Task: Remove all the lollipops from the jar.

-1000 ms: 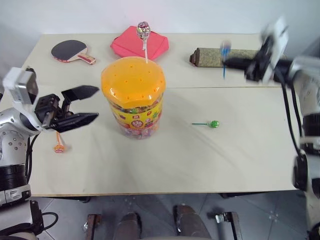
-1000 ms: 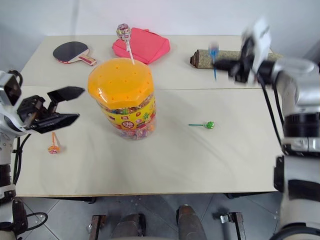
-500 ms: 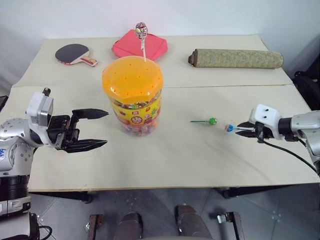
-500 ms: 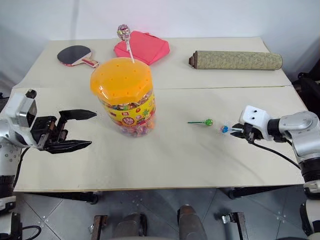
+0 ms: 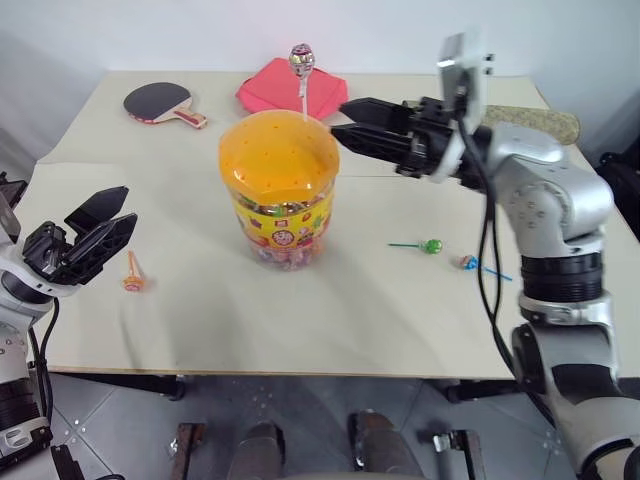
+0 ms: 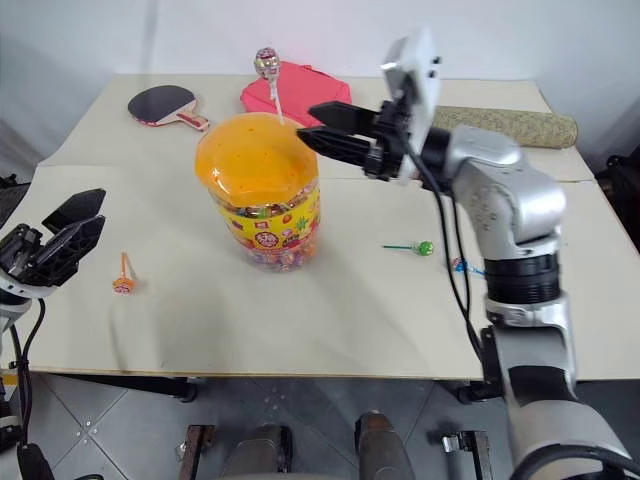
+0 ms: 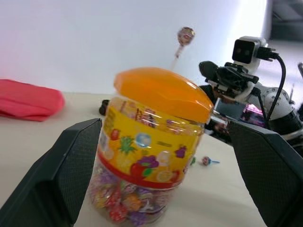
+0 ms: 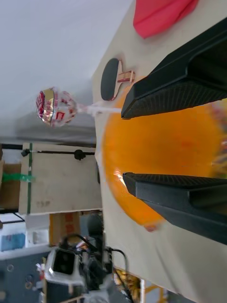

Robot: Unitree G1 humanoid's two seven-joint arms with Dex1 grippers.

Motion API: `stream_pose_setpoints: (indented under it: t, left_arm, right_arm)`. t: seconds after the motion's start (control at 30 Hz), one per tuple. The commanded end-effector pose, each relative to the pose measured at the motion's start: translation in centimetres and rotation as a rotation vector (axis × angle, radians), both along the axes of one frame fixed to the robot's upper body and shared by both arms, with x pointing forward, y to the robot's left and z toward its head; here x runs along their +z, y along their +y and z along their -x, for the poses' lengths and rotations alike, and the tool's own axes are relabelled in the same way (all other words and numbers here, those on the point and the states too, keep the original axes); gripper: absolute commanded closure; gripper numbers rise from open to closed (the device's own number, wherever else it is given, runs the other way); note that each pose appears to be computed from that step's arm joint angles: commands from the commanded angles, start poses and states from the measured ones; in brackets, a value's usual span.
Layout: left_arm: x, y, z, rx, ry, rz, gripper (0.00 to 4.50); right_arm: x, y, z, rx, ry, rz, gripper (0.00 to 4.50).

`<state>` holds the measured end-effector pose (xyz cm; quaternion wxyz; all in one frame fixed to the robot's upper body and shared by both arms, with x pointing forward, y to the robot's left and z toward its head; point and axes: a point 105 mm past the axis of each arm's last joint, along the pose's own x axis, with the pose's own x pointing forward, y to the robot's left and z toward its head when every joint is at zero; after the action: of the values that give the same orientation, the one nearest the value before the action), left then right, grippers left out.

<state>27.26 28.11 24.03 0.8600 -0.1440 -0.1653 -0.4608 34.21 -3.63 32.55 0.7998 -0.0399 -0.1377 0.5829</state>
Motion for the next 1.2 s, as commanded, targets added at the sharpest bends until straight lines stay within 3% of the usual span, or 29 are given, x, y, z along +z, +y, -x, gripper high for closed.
stream_pose_setpoints:
  t: [0.03, 0.23, 0.5, 0.73, 1.03, 1.2]
  left_arm:
    - [1.3, -0.5, 0.5, -0.029, -0.05, -0.003, 0.0]
    - [1.2, -1.2, 0.7, -0.058, -0.039, -0.026, 0.0]
    - [1.8, -1.1, 1.3, -0.057, -0.051, -0.035, 0.0]
    - [2.2, -1.4, 1.0, -0.077, -0.061, -0.027, 0.0]
    - [2.9, -2.2, 0.5, -0.11, -0.086, -0.014, 0.0]
    - [3.5, -2.7, 0.6, -0.132, -0.106, -0.008, 0.0]
  right_arm:
    - [0.8, 2.3, -0.4, -0.025, -0.026, -0.003, 2.63]
    - [1.0, 4.3, -2.2, -0.107, 0.041, -0.048, 2.63]
    - [0.3, 2.0, 0.9, 0.05, -0.019, 0.04, 2.63]
    - [0.6, 0.4, -0.8, -0.055, -0.016, 0.027, 2.63]
    - [2.1, 2.4, -2.5, -0.099, 0.002, -0.049, 2.63]
    - [2.2, 3.7, -2.0, -0.034, 0.022, -0.067, 2.63]
